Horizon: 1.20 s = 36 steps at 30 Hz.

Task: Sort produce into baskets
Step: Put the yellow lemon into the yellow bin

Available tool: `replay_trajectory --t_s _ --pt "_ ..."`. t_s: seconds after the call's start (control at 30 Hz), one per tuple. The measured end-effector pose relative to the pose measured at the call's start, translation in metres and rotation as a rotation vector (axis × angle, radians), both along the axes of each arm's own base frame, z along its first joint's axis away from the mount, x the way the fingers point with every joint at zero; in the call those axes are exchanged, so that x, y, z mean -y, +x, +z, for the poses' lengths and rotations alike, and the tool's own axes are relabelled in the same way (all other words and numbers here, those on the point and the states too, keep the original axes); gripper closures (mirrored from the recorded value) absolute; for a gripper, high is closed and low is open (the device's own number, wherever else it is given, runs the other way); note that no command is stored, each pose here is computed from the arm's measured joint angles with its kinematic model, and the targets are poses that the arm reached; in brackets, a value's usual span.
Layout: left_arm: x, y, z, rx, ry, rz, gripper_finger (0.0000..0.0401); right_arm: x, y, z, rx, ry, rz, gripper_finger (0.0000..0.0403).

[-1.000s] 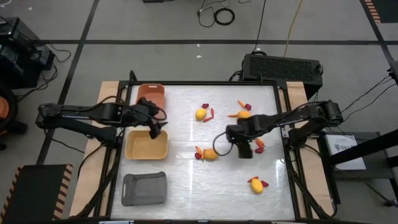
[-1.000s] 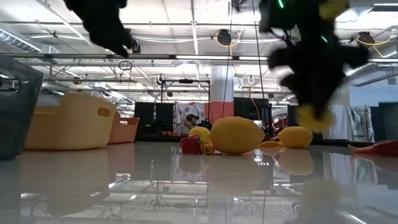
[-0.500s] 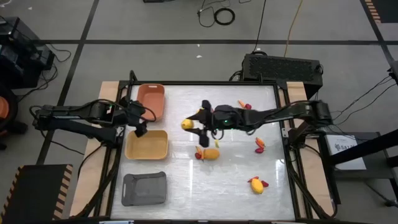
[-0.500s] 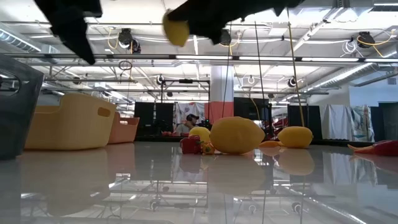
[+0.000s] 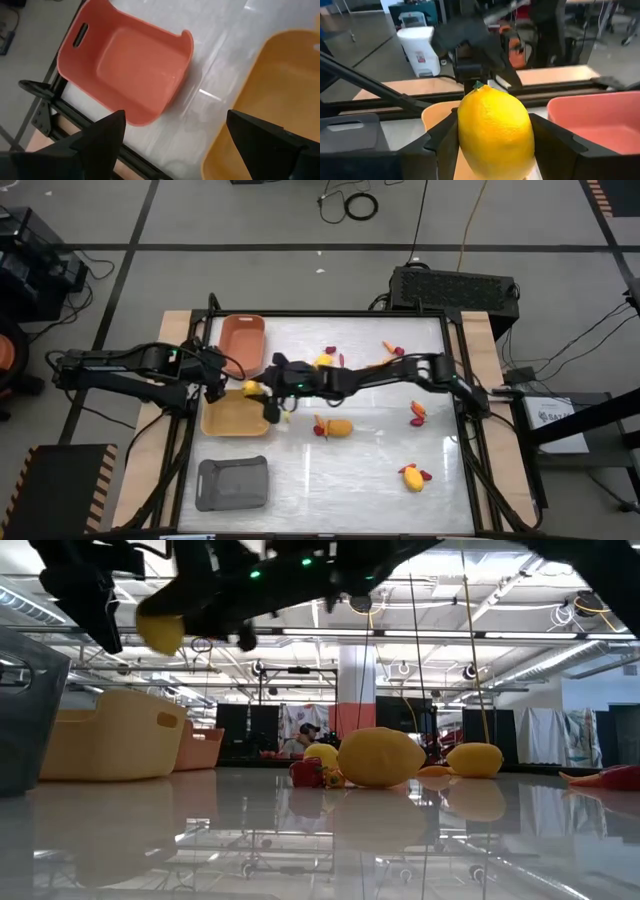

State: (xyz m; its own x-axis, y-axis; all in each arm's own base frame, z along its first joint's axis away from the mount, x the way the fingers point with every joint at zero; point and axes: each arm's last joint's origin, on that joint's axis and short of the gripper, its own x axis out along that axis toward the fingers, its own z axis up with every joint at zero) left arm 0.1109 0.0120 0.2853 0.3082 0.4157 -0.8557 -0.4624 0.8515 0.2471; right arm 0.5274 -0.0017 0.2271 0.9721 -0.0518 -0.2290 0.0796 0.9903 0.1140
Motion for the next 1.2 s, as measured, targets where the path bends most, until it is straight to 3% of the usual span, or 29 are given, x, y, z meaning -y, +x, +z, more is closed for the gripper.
replay_trajectory --t_s 0.2,0.67,0.83,1.03,1.13,1.2 --pt "0.000 -0.002 0.001 0.007 -0.006 -0.002 0.0047 -0.004 0.020 -0.008 -0.135 0.040 -0.008 0.0192" --pt "0.000 -0.001 0.001 0.017 -0.006 -0.001 0.0047 -0.003 0.015 -0.020 -0.308 0.124 -0.098 0.0109" --pt "0.000 -0.001 0.001 0.018 -0.006 0.000 0.0047 0.006 0.000 0.002 -0.380 0.164 -0.134 0.0108" --pt "0.000 0.001 0.002 0.035 -0.006 0.000 0.0047 0.046 -0.031 0.027 -0.534 0.204 -0.251 0.0114" --pt "0.000 0.004 0.003 0.068 -0.006 0.001 0.0047 0.070 -0.049 0.025 -0.659 0.300 -0.368 0.0115" --pt "0.000 0.006 0.004 0.101 -0.013 0.018 0.0047 0.088 -0.061 0.019 -0.738 0.427 -0.504 0.0115"
